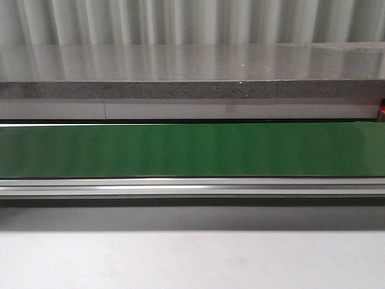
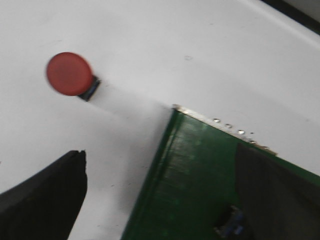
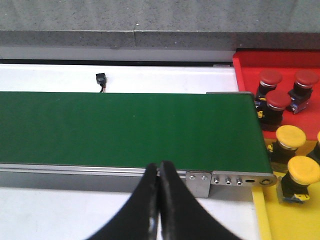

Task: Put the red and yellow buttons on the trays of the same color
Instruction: 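Grasp a yellow button with the left gripper and place it on the belt, then release the yellow button and grasp a red button from the table with left gripper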

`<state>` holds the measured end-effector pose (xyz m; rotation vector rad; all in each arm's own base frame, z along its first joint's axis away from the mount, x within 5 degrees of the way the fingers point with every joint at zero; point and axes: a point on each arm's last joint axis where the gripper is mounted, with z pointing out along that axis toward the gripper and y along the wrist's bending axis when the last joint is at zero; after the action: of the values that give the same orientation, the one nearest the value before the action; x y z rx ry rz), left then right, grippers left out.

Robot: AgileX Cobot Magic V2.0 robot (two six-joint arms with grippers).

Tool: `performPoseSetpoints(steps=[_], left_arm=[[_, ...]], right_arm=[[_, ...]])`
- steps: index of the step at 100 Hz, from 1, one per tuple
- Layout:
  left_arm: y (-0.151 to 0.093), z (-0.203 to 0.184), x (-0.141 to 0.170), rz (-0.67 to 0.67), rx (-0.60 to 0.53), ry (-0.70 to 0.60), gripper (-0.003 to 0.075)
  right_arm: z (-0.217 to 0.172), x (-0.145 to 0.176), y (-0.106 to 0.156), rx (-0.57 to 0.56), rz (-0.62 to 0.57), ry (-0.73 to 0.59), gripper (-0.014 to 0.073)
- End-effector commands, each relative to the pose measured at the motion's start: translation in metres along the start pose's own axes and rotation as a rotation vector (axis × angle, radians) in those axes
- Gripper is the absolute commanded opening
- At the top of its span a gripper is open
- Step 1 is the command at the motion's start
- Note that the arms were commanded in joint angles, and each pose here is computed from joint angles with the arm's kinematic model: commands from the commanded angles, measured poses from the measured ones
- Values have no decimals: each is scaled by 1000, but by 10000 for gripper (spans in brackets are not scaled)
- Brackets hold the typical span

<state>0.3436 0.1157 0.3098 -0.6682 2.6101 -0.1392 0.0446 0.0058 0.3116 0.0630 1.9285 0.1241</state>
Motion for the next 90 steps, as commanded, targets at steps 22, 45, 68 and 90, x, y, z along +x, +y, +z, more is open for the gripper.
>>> performPoseSetpoints(steps=[22,45,68,90], left_arm=[[38,16,-14,-113,-45,9,564],[47,57,-20,-150,-54,28,564],[53,92,-34,-182,-52,-18,564],[54,106,-45,-206,-28,-117,564]], right_arm=[[-2,-12,1,-8,-6,-80,-67],[-2,-12,1,-8,-6,-80,-67],[-2,-12,1,-8,-6,-80,-67],[-2,-12,1,-8,-6,-80,-67]])
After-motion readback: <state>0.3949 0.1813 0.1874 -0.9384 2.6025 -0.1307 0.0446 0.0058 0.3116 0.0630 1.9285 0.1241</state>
